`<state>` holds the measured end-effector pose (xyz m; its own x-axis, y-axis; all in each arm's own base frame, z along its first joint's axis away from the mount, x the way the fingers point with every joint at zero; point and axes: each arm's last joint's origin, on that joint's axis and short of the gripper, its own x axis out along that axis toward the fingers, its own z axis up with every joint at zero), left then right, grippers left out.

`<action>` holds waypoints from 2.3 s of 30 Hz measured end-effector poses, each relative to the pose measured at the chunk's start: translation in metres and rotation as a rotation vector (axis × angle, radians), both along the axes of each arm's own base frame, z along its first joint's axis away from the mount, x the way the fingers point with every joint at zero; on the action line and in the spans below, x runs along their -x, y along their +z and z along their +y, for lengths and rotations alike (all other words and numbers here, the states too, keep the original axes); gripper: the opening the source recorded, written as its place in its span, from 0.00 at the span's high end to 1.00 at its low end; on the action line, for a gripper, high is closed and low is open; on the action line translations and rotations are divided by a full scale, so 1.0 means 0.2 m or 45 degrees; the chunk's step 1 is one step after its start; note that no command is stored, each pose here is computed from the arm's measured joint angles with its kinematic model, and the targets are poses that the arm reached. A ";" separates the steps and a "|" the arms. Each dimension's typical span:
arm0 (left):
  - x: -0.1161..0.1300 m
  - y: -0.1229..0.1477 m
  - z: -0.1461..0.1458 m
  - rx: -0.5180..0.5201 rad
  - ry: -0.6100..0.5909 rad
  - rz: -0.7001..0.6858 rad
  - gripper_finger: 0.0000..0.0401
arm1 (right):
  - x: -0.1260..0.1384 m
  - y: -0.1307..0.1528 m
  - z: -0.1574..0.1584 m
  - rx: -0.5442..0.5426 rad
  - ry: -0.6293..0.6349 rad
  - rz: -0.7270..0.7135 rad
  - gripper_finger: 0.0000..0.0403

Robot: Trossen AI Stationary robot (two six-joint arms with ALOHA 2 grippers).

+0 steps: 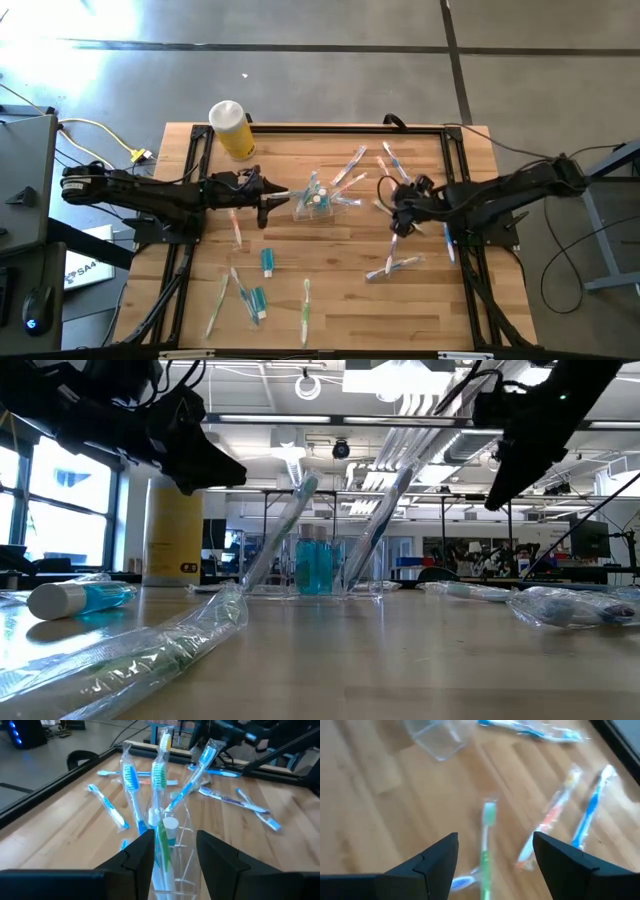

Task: Pick & Place toothbrushing station
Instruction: Put the green toothbrush into the transparent organizer

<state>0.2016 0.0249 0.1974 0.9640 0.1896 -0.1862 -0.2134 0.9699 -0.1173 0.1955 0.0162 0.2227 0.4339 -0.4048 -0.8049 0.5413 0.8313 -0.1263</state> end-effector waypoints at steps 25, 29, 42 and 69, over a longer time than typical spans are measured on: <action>0.01 -0.05 -0.02 0.150 -0.127 0.108 0.64 | -0.24 -0.50 -0.19 -0.179 0.004 0.571 0.38; 0.01 -0.06 -0.02 0.265 -0.146 0.141 0.64 | -0.24 -0.51 -0.24 -0.349 -0.050 0.540 0.39; 0.02 -0.08 -0.03 0.309 -0.145 0.190 0.64 | -0.23 -0.51 -0.30 -0.515 -0.078 0.502 0.83; 0.00 -0.01 -0.02 0.201 -0.169 -0.003 0.64 | -0.09 -0.18 -0.02 -0.238 0.017 0.258 1.00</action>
